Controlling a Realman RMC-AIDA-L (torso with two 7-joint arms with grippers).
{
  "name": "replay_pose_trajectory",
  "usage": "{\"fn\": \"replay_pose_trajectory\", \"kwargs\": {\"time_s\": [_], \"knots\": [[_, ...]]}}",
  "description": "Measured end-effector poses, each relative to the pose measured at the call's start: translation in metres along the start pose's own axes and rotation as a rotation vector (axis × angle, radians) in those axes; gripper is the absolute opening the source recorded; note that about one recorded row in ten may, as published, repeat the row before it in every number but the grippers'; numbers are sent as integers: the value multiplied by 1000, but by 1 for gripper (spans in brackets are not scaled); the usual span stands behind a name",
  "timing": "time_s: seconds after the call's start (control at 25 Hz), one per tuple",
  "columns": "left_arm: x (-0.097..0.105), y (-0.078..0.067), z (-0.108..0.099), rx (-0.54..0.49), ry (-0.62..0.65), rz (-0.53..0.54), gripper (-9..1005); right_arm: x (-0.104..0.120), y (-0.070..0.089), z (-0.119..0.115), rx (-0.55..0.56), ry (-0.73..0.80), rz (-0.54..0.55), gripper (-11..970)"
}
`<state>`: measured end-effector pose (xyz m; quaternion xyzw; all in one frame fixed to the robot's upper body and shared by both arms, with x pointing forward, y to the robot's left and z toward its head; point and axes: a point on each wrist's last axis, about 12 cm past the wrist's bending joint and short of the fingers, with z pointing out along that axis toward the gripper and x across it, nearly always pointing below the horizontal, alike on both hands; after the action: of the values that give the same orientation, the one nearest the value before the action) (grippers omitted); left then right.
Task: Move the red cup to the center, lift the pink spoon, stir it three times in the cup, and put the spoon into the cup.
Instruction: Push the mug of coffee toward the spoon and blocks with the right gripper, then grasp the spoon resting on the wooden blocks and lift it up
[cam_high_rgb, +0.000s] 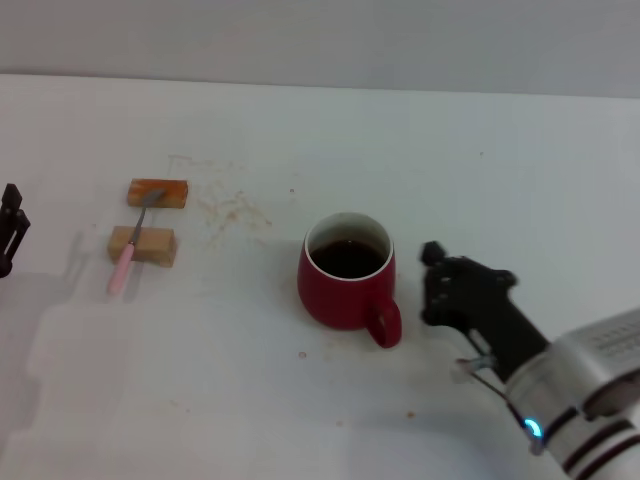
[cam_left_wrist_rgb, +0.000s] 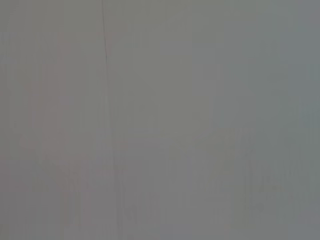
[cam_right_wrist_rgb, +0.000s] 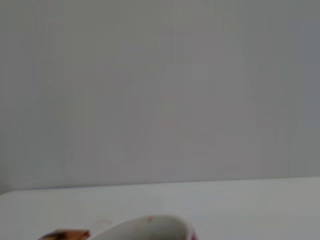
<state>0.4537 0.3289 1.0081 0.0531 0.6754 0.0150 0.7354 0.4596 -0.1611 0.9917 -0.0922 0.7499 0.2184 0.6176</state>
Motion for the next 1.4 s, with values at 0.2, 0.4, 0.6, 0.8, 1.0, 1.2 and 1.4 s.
{"fn": "replay_pose_trajectory", "kwargs": {"time_s": [0.2,0.4,0.6,0.8,1.0,1.2,1.4], "knots": [[2,-5,-6,25,13,-10,801,0,-18,-18,103,-66,5,0],[6,-21,-11,113,39,-82,800,3,-30,-35,177,-99,5,0],[13,-37,-11,197,102,-91,801,4,-34,-44,217,-122,12,0],[19,-43,-8,221,152,-79,802,1,-40,-55,260,-175,0,0],[20,-44,-8,230,167,-73,800,0,-46,-63,293,-202,-14,0],[22,-47,-9,249,185,-63,796,0,-48,-64,309,-205,-12,0],[24,-51,-11,273,200,-59,792,-1,-48,-63,305,-209,-14,0]]}}
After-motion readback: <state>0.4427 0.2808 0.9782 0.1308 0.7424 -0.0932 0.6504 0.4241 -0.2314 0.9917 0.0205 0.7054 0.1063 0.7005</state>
